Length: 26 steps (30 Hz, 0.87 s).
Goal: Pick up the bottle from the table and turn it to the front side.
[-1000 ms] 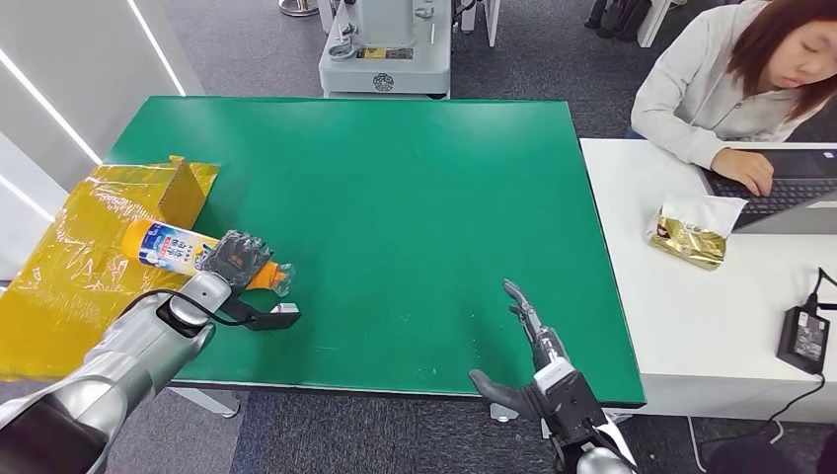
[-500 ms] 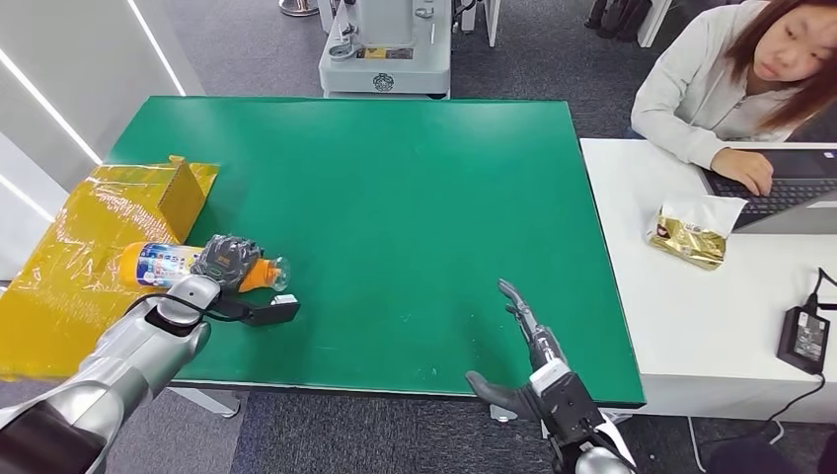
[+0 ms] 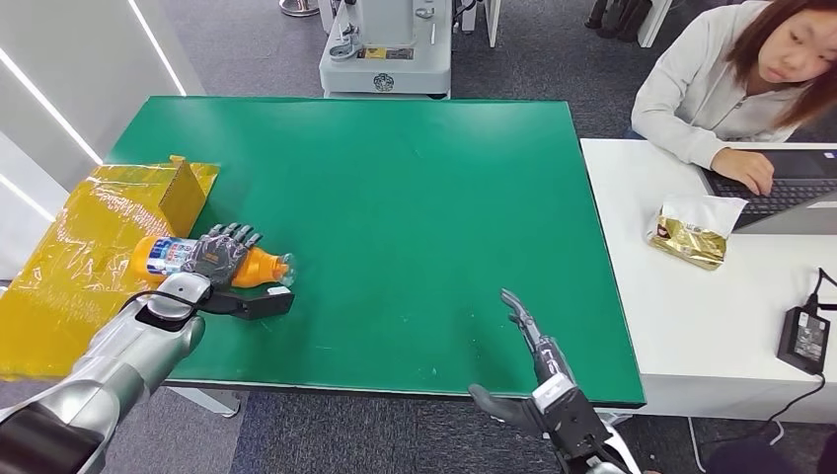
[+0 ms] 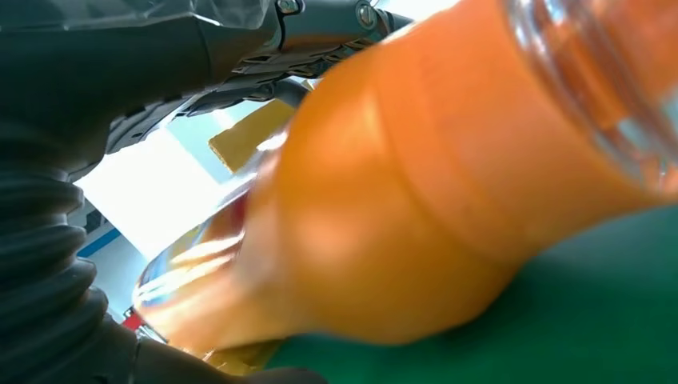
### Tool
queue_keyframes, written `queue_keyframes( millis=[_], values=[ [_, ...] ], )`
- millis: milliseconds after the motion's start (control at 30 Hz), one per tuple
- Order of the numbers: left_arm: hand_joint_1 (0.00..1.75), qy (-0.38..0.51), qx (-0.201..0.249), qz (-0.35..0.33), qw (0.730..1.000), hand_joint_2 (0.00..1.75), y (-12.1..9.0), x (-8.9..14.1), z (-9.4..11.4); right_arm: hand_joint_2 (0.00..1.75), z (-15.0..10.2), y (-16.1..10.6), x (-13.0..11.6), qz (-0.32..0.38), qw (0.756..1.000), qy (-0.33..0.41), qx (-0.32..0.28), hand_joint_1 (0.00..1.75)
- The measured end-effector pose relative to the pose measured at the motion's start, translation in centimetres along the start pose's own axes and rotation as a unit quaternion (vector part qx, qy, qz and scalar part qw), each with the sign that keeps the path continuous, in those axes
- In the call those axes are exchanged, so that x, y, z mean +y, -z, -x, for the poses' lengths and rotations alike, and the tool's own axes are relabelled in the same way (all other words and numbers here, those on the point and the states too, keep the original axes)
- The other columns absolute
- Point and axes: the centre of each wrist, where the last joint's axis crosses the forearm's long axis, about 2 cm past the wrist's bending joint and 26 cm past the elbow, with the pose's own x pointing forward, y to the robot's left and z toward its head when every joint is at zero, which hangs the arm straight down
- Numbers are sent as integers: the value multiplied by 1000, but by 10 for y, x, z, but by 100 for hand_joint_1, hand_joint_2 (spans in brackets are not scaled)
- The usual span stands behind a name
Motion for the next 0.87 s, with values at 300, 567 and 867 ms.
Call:
queue_keyframes(
  millis=[300,567,867],
  values=[
    [0,-29,-18,-58,998,175,-1,-6,-16,175,-4,-5,2,-3,1000,-5,14,0],
    [0,-195,-110,-304,926,175,1,15,-88,175,-7,-4,6,-2,1000,-2,17,0],
    [0,-446,-195,-388,783,175,-11,50,-160,175,-9,2,8,11,1000,12,5,0]
  ],
)
